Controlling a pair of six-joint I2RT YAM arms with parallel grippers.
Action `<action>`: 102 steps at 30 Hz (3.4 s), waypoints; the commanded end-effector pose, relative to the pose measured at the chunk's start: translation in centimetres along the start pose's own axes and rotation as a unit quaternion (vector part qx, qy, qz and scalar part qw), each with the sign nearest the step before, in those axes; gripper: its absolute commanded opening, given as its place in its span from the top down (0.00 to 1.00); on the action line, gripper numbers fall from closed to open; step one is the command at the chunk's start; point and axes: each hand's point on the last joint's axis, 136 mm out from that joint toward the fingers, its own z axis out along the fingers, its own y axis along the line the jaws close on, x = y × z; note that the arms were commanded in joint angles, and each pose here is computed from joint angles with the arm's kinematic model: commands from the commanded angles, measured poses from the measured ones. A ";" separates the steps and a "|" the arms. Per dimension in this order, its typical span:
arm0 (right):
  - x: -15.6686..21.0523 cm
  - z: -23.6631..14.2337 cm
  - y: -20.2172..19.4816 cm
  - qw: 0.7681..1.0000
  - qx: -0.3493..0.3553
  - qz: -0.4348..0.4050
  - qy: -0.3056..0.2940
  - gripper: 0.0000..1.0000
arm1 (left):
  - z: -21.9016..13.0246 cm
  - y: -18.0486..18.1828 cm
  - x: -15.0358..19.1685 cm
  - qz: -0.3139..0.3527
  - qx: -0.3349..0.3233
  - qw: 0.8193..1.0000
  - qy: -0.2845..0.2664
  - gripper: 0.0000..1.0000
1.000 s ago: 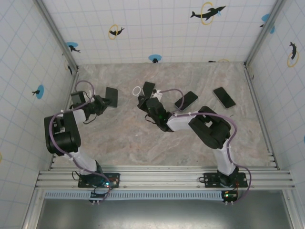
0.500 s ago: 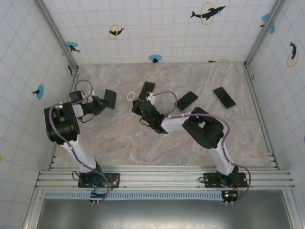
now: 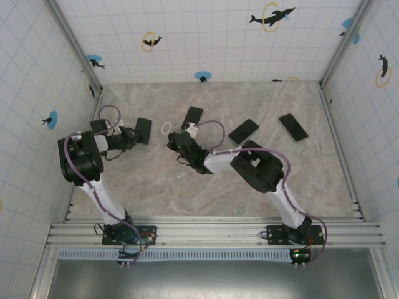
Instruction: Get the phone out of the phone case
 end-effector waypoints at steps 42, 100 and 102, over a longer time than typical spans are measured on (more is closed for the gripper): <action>0.9 3.4 0.6 0.994 0.023 -0.111 0.001 0.58 | -4.2 -1.9 0.5 0.059 -0.127 0.990 -0.002 0.49; -18.1 -22.2 -10.1 0.962 0.108 -0.241 0.069 0.00 | 18.6 -11.2 7.4 0.414 -0.236 0.875 0.085 0.06; -18.2 -22.2 -10.1 0.962 0.108 -0.240 0.069 0.00 | 19.0 -10.9 7.6 0.420 -0.244 0.869 0.094 0.06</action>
